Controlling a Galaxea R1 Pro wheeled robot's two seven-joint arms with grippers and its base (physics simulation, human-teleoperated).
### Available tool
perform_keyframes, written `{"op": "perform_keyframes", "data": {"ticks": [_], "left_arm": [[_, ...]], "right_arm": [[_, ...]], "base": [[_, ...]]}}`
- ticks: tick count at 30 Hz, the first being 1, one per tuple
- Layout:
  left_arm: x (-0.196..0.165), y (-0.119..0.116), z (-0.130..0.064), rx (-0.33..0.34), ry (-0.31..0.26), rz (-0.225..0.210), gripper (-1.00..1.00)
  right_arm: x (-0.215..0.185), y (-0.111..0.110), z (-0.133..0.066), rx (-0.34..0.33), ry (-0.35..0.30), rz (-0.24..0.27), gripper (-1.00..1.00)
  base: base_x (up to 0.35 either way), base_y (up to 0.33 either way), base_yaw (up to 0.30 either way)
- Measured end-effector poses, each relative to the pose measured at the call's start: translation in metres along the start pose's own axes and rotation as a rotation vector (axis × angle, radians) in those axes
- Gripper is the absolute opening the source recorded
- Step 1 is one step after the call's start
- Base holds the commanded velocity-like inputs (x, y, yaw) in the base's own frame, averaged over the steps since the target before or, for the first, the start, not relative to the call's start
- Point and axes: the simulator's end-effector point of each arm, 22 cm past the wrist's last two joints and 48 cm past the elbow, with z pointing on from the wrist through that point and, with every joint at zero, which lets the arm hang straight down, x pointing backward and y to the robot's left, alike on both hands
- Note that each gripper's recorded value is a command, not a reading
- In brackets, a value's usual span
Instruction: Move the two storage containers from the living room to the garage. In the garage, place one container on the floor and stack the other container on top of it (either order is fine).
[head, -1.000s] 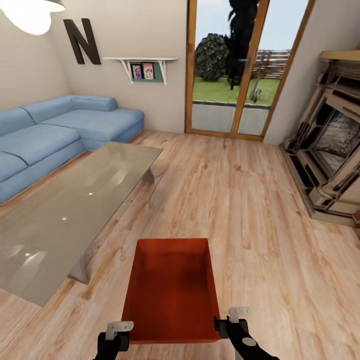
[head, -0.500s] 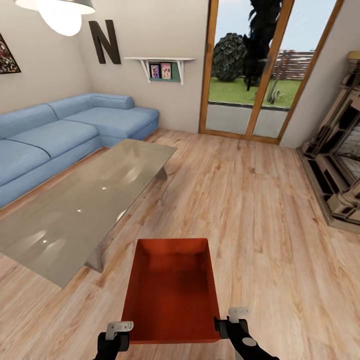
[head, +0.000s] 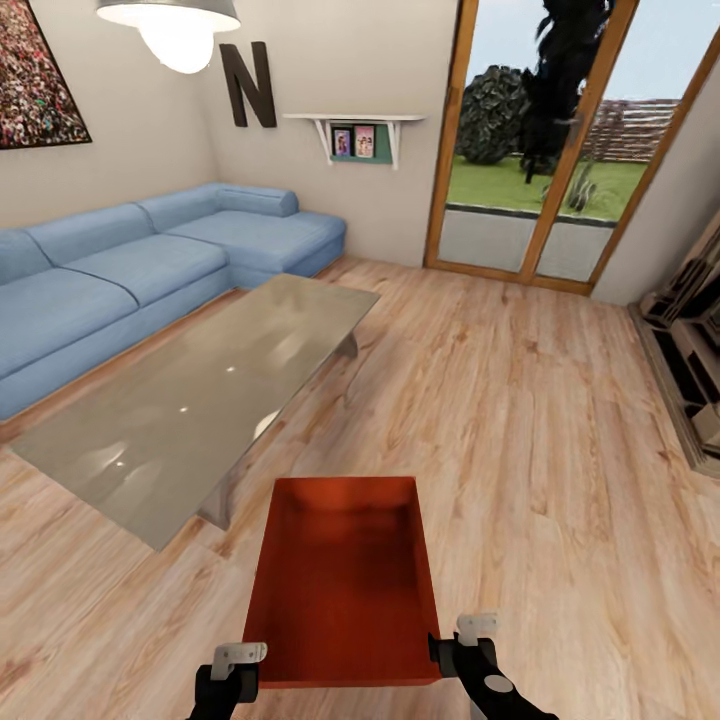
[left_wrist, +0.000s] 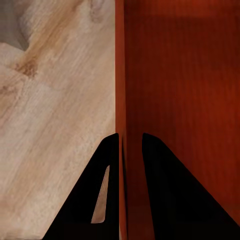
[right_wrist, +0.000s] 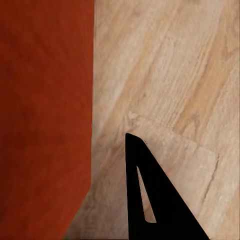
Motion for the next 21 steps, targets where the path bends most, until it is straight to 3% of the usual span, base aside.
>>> {"op": "perform_keyframes", "data": {"ticks": [10,21], "left_arm": [[0.0000,0.0000,0.0001,0.000,0.000,0.000,-1.00],[-0.0001,0.0000,-0.0002,0.000,0.000,0.000,-1.00]], "right_arm": [[0.0000,0.0000,0.0001,0.000,0.000,0.000,-1.00],[-0.0001,0.0000,-0.0002,0.000,0.000,0.000,-1.00]], "base": [[-0.261,0.127,0.018],[-0.023,0.011,0.000]]}}
